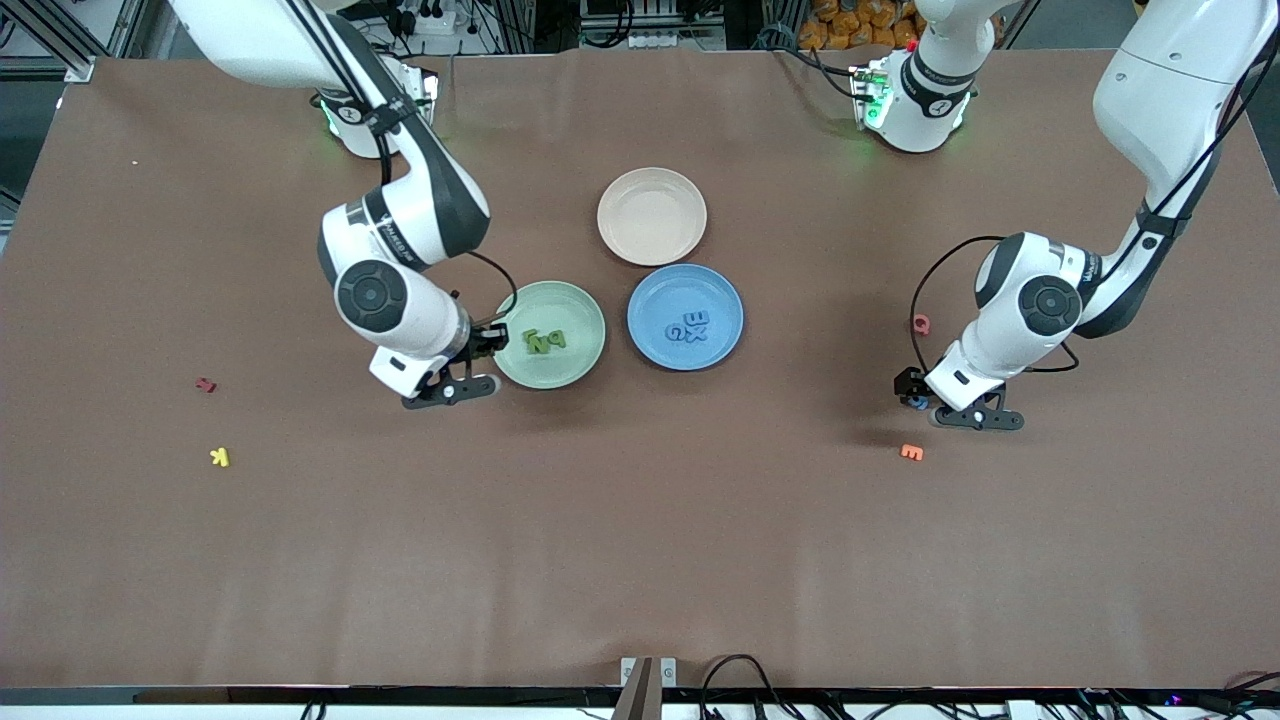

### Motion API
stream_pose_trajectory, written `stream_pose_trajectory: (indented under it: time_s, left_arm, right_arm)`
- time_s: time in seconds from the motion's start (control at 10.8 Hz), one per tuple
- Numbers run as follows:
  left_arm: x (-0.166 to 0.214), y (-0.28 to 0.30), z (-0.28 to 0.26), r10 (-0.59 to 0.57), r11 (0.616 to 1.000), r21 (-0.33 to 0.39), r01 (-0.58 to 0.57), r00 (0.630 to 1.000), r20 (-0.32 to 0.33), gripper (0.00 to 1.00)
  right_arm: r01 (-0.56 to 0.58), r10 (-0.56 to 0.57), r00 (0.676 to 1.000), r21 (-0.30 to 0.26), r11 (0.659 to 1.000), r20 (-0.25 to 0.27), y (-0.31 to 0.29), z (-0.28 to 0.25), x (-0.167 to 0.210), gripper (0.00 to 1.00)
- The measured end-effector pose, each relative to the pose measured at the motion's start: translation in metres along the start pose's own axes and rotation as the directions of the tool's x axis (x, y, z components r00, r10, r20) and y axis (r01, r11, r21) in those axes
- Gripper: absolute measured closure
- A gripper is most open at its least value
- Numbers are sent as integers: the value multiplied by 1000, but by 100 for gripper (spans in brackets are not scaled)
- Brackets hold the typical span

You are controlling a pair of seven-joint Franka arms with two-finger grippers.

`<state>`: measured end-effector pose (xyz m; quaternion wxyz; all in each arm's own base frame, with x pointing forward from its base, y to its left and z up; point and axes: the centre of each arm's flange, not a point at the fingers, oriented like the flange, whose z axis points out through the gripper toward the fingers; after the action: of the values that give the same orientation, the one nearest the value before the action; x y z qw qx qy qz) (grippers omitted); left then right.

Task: Sort letters by color into matching plates
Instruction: 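Carry the B to the green plate and open the right gripper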

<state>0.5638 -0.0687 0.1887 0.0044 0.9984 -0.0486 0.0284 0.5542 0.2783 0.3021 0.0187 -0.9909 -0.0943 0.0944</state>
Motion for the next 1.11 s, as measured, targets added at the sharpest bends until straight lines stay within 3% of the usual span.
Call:
stream_pose_trajectory:
  time_s: [0.65, 0.83, 1.11]
  left_arm:
    - [-3, 3, 6, 7, 1000, -7, -7, 1000, 10, 13]
    - [-3, 4, 6, 7, 1000, -7, -7, 1000, 10, 21]
    - [-3, 4, 6, 8, 1000, -7, -8, 1000, 10, 28]
  right_arm:
    - [94, -93, 995, -25, 995, 37, -55, 26, -19, 64]
    - [103, -102, 994, -27, 994, 39, -61, 28, -20, 64]
    - [105, -103, 994, -27, 994, 39, -61, 28, -21, 52]
